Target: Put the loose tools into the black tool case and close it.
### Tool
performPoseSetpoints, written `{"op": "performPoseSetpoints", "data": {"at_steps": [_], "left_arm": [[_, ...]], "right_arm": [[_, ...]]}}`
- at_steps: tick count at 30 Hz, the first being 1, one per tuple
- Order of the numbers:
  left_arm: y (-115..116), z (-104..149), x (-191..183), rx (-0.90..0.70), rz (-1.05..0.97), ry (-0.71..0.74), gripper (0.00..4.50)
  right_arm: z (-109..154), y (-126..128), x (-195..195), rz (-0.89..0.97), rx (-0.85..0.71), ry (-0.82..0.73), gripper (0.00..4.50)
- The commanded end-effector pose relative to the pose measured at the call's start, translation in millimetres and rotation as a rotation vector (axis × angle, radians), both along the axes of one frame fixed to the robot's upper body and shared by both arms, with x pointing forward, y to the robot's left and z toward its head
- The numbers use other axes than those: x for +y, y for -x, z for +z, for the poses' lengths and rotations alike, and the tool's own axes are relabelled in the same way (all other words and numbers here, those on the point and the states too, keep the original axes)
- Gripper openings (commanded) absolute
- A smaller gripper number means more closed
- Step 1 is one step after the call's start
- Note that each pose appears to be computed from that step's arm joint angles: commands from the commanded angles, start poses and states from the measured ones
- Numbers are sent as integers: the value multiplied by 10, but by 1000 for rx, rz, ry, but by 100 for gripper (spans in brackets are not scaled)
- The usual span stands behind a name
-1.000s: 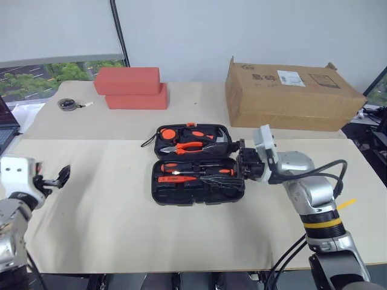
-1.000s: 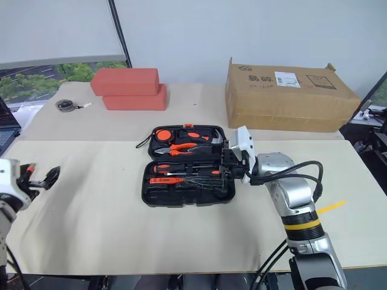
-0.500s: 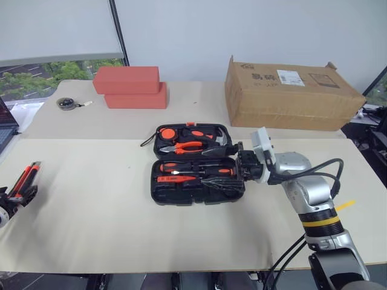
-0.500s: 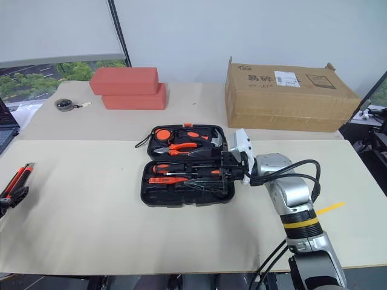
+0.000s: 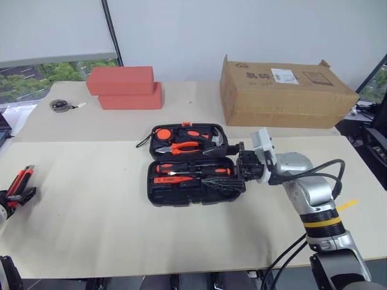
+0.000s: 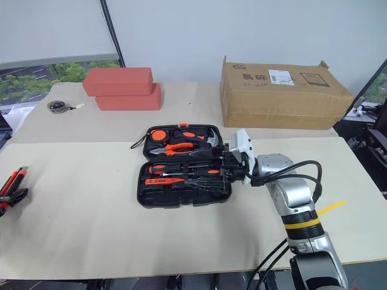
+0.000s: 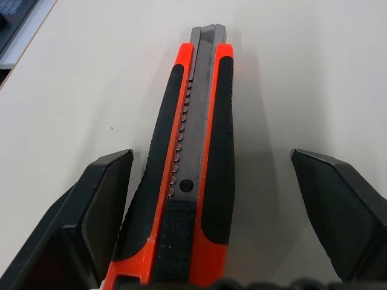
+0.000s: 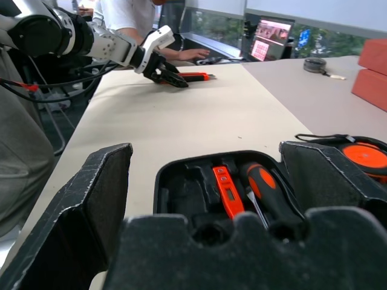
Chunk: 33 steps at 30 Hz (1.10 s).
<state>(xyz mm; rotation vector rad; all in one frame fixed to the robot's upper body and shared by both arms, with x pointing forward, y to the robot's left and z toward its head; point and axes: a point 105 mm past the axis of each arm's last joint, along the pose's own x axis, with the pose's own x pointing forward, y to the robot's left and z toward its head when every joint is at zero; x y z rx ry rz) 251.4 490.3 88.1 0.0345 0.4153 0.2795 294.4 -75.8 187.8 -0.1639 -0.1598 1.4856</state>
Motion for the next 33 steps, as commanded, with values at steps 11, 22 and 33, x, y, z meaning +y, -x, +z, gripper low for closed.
{"op": "performPoseSetpoints", "data": {"at_steps": [11, 22, 33], "left_arm": [[357, -122, 227, -26, 203, 109, 444], [309, -144, 188, -89, 223, 180, 419], [256, -178, 132, -104, 207, 210, 179]], "right_arm": [[110, 35, -63, -28, -59, -22, 450], [110, 46, -88, -50, -60, -27, 450], [133, 26, -85, -48, -67, -19, 450]]}}
